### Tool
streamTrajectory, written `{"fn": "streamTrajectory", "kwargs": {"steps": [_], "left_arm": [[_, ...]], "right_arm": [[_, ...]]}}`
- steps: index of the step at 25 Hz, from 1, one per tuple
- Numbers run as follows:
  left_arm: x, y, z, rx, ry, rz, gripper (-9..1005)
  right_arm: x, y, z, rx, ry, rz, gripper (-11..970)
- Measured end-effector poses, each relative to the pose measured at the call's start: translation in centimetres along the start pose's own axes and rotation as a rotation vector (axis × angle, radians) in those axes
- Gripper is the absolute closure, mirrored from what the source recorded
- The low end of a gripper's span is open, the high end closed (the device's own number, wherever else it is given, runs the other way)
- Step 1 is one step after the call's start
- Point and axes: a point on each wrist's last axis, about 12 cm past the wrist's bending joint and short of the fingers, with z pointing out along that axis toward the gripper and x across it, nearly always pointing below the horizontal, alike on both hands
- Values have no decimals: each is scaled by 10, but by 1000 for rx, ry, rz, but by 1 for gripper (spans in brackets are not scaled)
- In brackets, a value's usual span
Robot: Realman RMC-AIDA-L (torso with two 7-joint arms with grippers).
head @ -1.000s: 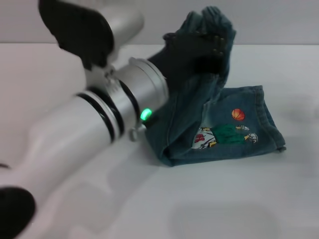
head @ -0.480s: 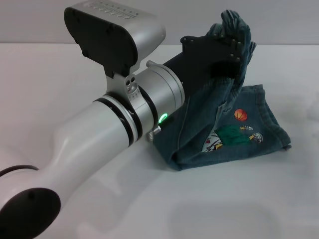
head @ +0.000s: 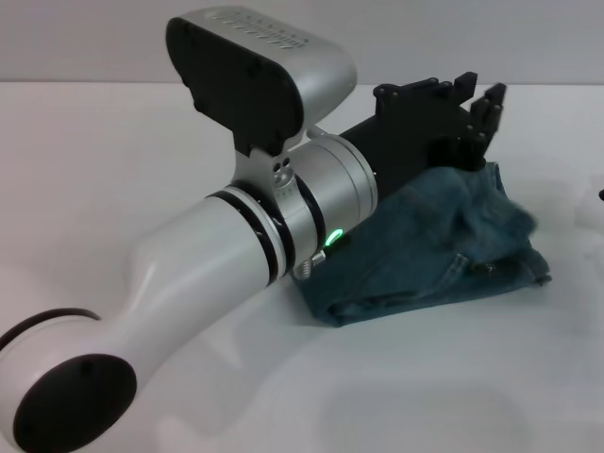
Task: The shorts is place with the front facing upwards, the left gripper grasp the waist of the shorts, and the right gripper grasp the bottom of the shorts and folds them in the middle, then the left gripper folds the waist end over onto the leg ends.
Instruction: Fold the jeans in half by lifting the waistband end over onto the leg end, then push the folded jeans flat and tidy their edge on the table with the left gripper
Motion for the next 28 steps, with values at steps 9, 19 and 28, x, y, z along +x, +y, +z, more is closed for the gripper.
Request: {"fn": "streamTrajectory", "kwargs": {"steps": [9, 19, 28], "left_arm": [[8, 6, -4, -24, 32, -14, 600], [25, 24, -15, -99, 65, -24, 239], [73, 43, -37, -202, -66, 45, 153]], "right_arm": [[3, 7, -3, -21, 8, -4, 961], [0, -6, -29, 45, -169, 20, 961], [25, -3, -74, 49, -333, -13, 961]]}}
